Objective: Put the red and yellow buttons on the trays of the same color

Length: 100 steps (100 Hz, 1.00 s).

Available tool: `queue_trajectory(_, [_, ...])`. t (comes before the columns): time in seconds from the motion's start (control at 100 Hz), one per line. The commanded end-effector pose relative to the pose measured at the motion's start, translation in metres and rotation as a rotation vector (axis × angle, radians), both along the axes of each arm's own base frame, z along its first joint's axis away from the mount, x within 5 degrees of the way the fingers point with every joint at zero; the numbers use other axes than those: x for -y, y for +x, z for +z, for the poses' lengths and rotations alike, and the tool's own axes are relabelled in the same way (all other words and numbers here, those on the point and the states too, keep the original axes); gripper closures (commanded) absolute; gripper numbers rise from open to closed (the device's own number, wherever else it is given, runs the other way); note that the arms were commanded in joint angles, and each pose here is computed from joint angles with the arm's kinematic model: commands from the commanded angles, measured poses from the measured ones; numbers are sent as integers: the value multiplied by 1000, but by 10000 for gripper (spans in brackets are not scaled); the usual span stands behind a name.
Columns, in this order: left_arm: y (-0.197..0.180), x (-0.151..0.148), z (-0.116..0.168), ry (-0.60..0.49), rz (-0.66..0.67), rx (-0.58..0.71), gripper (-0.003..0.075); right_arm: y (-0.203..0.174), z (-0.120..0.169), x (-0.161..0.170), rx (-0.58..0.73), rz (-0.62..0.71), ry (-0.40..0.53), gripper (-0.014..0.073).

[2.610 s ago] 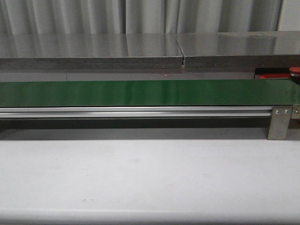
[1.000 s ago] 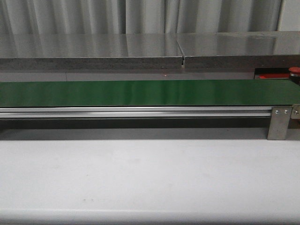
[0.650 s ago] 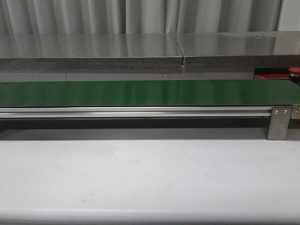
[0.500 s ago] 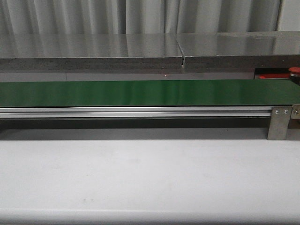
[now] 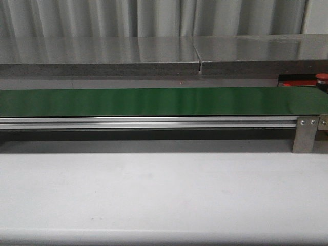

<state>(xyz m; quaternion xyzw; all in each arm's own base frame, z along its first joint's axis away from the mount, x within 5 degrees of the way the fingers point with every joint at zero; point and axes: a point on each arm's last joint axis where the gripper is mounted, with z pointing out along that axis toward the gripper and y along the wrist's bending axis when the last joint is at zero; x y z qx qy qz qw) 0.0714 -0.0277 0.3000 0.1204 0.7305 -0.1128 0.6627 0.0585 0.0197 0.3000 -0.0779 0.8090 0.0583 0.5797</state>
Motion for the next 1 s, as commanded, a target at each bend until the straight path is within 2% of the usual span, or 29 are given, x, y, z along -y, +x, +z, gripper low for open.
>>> queue_trajectory(0.0, [1,-2,13,-38,26,63,739,1,12,1,71,-16,8,713])
queue_trajectory(0.5, [1,-2,13,-38,26,63,739,1,12,1,71,-16,8,713])
queue_trajectory(0.73, [1,-2,13,-38,26,63,739,3,13,3,114,-39,13,713])
queue_trajectory(0.99, [1,-2,13,-38,26,63,739,-1,-10,8,205,-72,24,713])
